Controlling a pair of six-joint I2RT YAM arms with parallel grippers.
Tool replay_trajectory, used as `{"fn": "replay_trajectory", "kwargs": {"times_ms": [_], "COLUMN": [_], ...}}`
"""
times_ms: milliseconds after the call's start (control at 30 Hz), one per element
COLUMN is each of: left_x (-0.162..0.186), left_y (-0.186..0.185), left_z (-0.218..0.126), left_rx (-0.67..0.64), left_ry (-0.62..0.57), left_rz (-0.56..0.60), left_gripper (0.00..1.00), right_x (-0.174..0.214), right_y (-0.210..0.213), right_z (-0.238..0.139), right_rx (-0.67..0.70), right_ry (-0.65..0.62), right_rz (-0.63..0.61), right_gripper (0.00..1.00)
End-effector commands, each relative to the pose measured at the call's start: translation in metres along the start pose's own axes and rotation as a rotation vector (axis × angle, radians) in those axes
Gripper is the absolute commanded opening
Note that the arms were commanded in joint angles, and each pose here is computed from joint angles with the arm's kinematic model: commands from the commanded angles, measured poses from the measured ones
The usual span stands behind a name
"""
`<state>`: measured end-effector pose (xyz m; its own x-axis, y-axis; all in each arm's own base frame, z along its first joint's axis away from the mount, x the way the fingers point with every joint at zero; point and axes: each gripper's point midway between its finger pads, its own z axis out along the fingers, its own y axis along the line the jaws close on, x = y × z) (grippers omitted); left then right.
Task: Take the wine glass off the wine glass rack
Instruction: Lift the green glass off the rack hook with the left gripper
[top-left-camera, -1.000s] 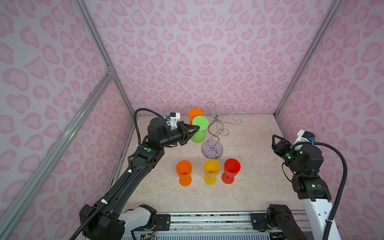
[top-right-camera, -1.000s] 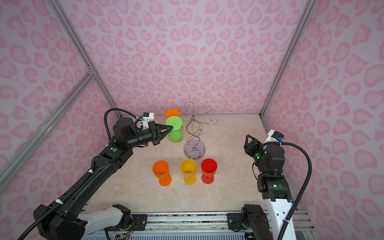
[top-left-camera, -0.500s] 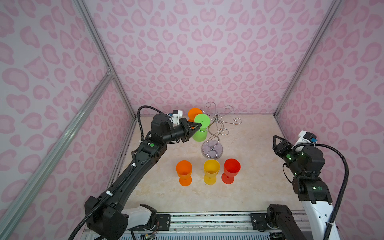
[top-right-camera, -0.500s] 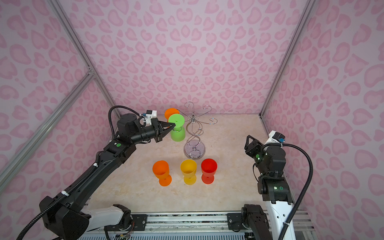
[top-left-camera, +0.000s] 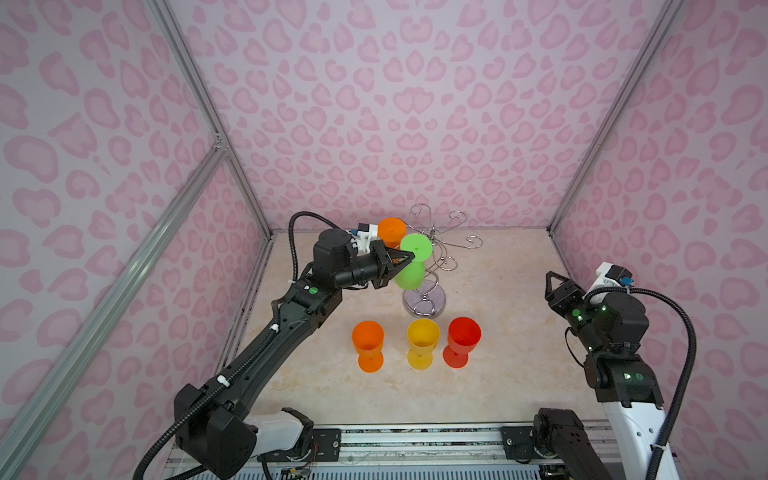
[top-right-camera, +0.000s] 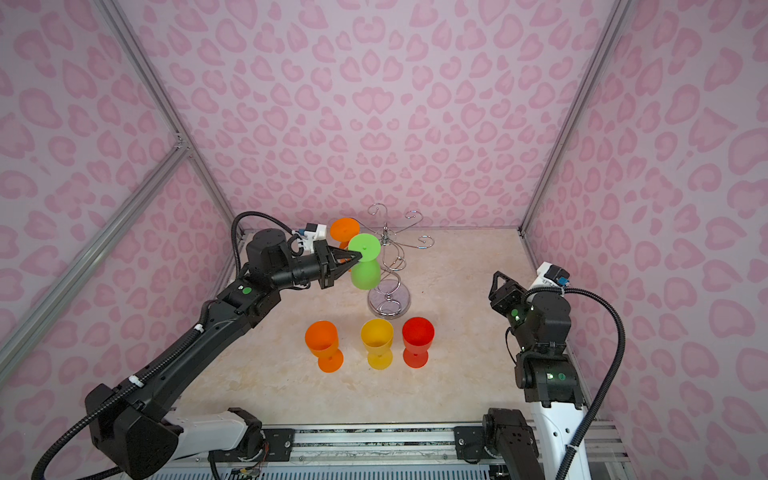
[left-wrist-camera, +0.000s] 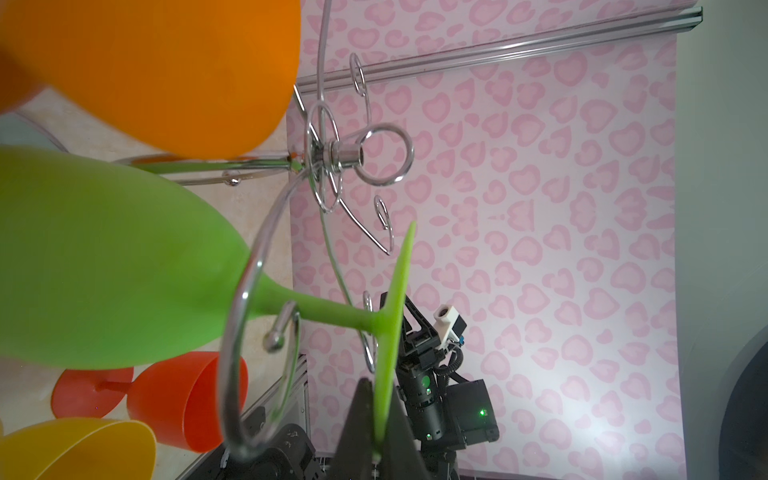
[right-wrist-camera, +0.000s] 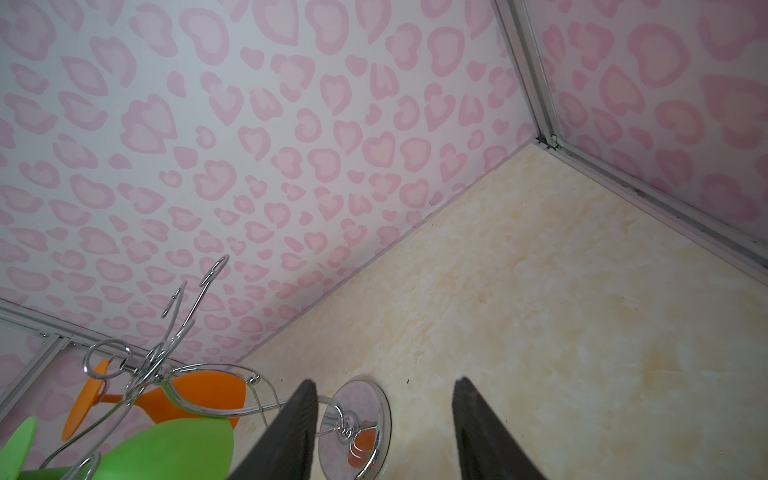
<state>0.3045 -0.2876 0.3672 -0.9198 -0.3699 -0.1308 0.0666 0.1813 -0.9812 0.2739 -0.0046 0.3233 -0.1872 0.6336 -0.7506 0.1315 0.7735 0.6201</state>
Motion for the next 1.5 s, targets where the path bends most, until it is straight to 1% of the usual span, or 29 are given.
{"fn": "replay_trajectory", "kwargs": {"times_ms": [0, 167, 400, 533, 667, 767, 867, 1000, 1167, 1267, 1333, 1367, 1467], "left_x": [0.007, 0.017, 0.034, 0.05, 0.072, 0.08, 0.082, 0.08, 0.076, 0.072, 0.067, 0.067, 0.063], "left_y": [-0.003, -0.002, -0.025, -0.048, -0.089, -0.114, -0.138, -0.162, -0.19, -0.206, -0.212, -0.218, -0.225], "left_z": [0.003, 0.002, -0.015, -0.033, -0.054, -0.072, -0.085, -0.092, -0.095, -0.095, -0.093, -0.094, -0.091], "left_rx": [0.021, 0.019, 0.065, 0.116, 0.218, 0.269, 0.315, 0.369, 0.417, 0.464, 0.501, 0.543, 0.641], "left_ry": [0.036, 0.061, 0.087, 0.124, 0.21, 0.212, 0.197, 0.182, 0.171, 0.154, 0.142, 0.137, 0.15], "left_rz": [0.026, 0.017, 0.058, 0.118, 0.252, 0.333, 0.402, 0.454, 0.511, 0.533, 0.529, 0.537, 0.508], "left_gripper": [0.02, 0.02, 0.02, 0.02, 0.02, 0.02, 0.02, 0.02, 0.02, 0.02, 0.02, 0.02, 0.02], "right_x": [0.002, 0.002, 0.002, 0.001, 0.003, 0.003, 0.002, 0.002, 0.0, 0.0, -0.002, -0.003, -0.011], "right_y": [-0.001, -0.001, -0.001, 0.001, 0.001, 0.006, 0.016, 0.031, 0.04, 0.053, 0.067, 0.075, 0.1], "right_z": [0.0, 0.0, 0.001, 0.002, 0.006, 0.008, 0.008, 0.006, 0.001, 0.0, -0.001, -0.002, -0.007], "right_rx": [0.001, -0.002, -0.002, -0.007, -0.014, -0.04, -0.088, -0.156, -0.195, -0.275, -0.362, -0.415, -0.576], "right_ry": [0.003, 0.003, 0.003, 0.006, 0.012, 0.015, 0.026, 0.046, 0.05, 0.053, 0.048, 0.043, 0.029], "right_rz": [0.002, 0.007, 0.008, 0.009, 0.024, 0.041, 0.028, 0.008, 0.0, 0.015, 0.045, 0.065, 0.126], "right_gripper": [0.53, 0.53, 0.53, 0.53, 0.53, 0.52, 0.5, 0.48, 0.48, 0.48, 0.48, 0.48, 0.49]}}
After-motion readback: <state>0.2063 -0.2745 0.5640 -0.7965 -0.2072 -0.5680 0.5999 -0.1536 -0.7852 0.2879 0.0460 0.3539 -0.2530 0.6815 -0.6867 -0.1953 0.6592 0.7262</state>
